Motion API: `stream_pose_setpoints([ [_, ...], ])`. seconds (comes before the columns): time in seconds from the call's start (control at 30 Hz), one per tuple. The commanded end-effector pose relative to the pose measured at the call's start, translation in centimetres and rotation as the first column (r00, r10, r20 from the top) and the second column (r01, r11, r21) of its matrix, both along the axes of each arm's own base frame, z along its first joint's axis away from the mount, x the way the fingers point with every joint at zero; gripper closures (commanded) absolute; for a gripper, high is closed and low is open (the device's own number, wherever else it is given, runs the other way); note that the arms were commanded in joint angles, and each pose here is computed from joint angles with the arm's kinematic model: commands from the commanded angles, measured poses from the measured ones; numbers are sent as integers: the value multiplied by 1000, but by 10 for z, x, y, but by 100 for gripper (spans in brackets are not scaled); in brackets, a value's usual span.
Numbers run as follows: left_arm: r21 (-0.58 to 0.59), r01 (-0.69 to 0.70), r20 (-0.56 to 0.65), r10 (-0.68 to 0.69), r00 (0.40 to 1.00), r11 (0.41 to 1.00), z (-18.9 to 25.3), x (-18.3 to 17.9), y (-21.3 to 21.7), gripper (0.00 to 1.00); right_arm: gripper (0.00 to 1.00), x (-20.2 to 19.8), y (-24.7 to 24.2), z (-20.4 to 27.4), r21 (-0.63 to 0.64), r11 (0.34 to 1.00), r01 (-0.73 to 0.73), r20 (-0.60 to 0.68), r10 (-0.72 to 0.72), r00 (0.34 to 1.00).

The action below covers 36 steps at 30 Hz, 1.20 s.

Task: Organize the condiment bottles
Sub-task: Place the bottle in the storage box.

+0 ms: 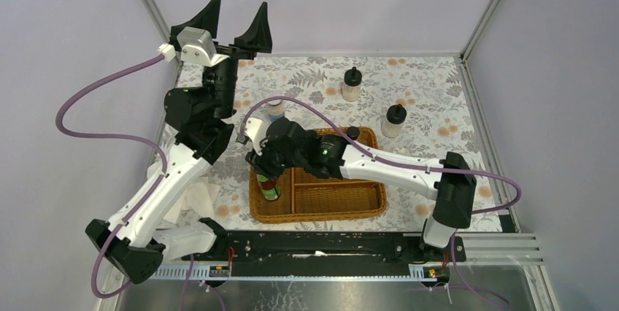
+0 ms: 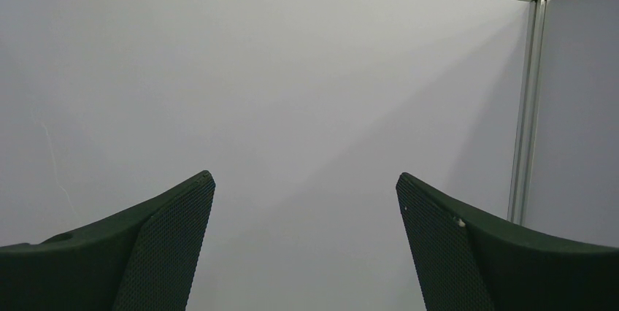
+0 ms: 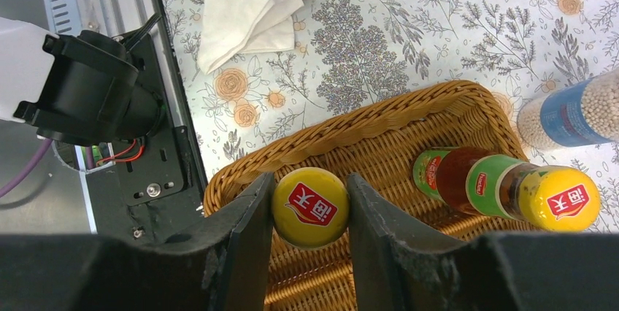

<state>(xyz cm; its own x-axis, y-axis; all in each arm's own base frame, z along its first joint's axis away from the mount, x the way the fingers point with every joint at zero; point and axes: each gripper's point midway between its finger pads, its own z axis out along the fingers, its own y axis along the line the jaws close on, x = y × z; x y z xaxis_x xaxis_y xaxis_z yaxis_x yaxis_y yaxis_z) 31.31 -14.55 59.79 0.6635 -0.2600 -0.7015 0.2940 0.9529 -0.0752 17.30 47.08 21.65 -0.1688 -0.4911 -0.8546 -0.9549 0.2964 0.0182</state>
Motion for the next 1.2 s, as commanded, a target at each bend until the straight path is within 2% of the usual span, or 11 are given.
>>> stream_pose_setpoints([
  [0.0, -40, -11, 59, 13, 998, 999, 9, -16, 12, 1, 100, 14, 23, 68, 207, 978, -26, 84, 8, 996],
  [0.53, -39, -43, 57, 45, 997, 998, -9, -19, 21, 1, 100, 39, 17, 47, 197, 980, 8, 62, -21, 998],
  [1.17, -33, -48, 46, 50, 998, 998, -20, -14, 22, 1, 100, 46, 5, 23, 172, 985, 17, 30, -23, 999],
])
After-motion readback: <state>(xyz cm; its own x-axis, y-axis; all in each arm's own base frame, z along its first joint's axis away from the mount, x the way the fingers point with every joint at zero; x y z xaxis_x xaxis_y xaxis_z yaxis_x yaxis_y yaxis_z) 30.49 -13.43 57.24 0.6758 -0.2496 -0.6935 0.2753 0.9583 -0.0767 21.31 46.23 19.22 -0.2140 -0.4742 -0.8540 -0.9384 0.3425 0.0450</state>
